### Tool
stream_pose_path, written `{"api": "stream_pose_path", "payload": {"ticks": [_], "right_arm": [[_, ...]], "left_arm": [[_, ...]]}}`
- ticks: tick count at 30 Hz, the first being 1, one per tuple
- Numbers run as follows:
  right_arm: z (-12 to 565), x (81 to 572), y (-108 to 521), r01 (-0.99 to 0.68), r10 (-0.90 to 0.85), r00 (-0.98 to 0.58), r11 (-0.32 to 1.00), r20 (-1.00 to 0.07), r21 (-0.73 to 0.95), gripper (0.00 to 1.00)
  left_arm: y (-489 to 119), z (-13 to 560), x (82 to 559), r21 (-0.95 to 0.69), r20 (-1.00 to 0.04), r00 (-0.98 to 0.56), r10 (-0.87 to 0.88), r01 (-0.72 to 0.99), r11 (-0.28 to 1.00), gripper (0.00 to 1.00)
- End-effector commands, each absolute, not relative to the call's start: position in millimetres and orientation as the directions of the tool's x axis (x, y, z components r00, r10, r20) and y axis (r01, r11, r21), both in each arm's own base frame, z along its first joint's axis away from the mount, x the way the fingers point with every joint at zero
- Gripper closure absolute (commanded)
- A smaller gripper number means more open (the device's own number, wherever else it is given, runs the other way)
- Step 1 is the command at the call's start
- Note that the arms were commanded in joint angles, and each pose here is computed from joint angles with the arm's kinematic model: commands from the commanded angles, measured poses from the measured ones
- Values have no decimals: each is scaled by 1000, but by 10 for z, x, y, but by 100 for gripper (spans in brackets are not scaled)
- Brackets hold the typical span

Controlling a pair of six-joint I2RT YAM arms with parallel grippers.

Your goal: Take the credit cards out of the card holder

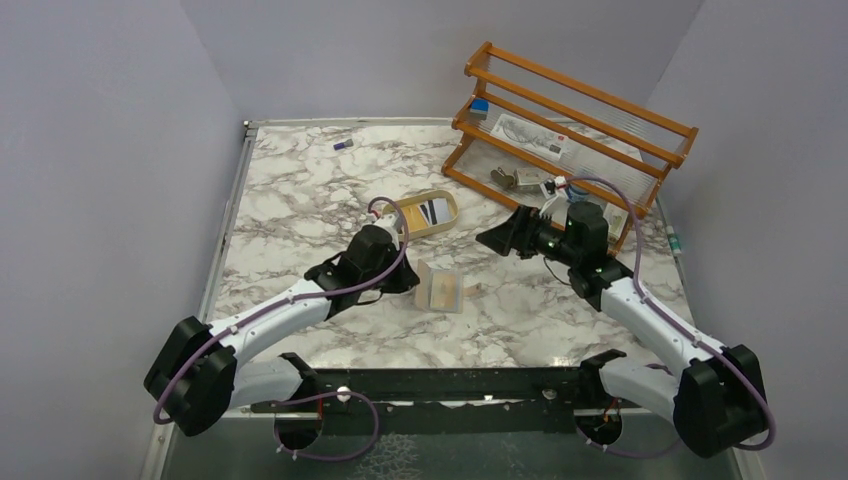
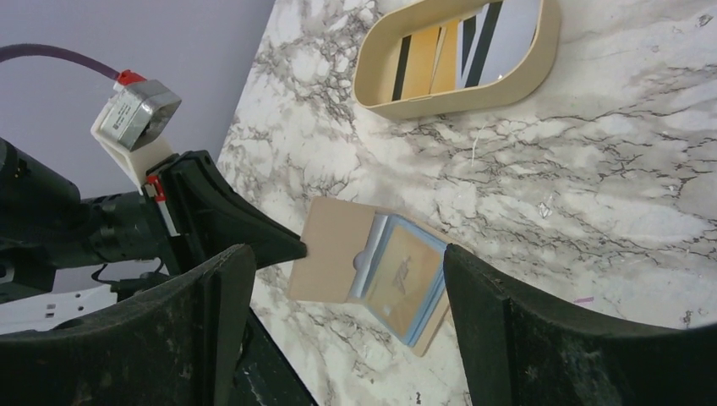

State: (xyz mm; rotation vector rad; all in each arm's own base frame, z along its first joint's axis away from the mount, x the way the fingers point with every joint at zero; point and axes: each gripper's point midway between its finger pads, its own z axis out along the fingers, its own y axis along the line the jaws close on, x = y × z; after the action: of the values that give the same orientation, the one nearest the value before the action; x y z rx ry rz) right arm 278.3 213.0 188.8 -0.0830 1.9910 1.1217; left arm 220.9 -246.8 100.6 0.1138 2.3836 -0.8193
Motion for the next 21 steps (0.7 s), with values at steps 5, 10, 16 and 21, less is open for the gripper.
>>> {"api": "stream_pose_path", "payload": {"ticks": [5,10,16,21], "right_arm": [[1794,2517,2415,-547,193,-714,446,-673,708,16],[1646,2300,2708,-519,198,-761,385,-618,763,18],[1265,2172,2839,-427,228,-827,342,-514,837,18],[1032,1981,3252,-428,119,-867,322,-484,845,18]], "left_arm": [[-2334,649,2138,-570,-554,-804,-217,176,803,100],[-2208,413,2048,-595,-570,-776,-269,164,787,100],[-2093,306,2055,-582,-599,-744,-296,151,799,100],[-1973,283,2066,-586,-619,-705,-346,122,801,100]]}}
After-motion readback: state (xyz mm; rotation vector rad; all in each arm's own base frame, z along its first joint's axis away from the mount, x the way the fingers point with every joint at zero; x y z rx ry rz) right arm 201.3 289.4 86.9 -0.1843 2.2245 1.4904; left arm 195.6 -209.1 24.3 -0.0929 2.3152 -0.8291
